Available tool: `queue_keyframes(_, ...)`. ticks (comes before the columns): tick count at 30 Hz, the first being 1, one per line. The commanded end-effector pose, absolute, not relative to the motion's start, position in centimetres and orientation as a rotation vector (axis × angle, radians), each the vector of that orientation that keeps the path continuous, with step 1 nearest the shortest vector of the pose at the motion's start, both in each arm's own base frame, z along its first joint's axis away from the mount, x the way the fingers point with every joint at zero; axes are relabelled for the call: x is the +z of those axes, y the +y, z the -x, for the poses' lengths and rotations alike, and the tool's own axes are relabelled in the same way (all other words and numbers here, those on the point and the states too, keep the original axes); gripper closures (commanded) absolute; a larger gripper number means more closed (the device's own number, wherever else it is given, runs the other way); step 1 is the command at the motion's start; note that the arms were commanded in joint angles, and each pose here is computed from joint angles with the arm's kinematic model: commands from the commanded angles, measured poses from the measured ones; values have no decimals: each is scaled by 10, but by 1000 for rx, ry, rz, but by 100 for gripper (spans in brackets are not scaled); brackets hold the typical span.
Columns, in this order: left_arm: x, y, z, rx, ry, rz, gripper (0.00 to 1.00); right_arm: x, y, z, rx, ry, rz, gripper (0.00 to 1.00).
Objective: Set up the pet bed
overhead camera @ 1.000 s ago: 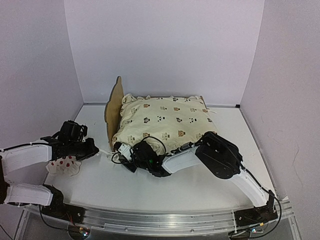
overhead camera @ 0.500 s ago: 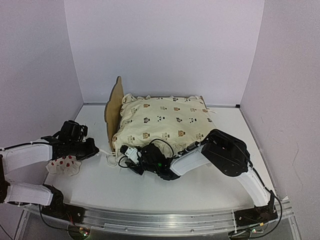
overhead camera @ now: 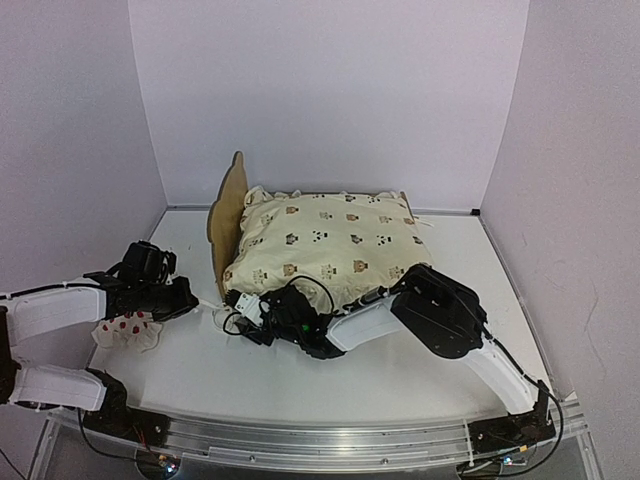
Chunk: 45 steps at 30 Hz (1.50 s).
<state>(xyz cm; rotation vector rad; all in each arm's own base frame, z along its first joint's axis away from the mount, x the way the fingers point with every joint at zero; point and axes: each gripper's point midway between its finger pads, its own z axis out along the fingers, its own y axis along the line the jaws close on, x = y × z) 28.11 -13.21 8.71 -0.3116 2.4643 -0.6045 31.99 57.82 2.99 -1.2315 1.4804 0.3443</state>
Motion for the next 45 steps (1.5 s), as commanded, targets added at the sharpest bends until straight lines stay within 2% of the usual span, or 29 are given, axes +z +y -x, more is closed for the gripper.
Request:
queue_keyframes(1,103,-137,-294,-622,2418,274,100,40,589,-325,343,1373,1223,28)
queue_keyframes(5,104,-138,-295,-626,2417,269,100,36,598,-324,337,1262,1221,25)
queue_keyframes(12,104,-139,-298,-619,2422,255,100,30,610,-331,280,1151,1213,27)
queue_keyframes(17,105,-141,-300,-619,2422,253,100,24,595,-337,271,1247,1158,31)
queue_keyframes(24,107,-143,-303,-626,2415,245,100,8,568,-340,259,1412,1087,44)
queue_keyframes(37,111,-146,-304,-648,2409,230,100,-19,566,-338,199,1637,1258,45)
queue_keyframes(45,113,-148,-304,-662,2403,221,100,-30,563,-349,95,1723,1336,50)
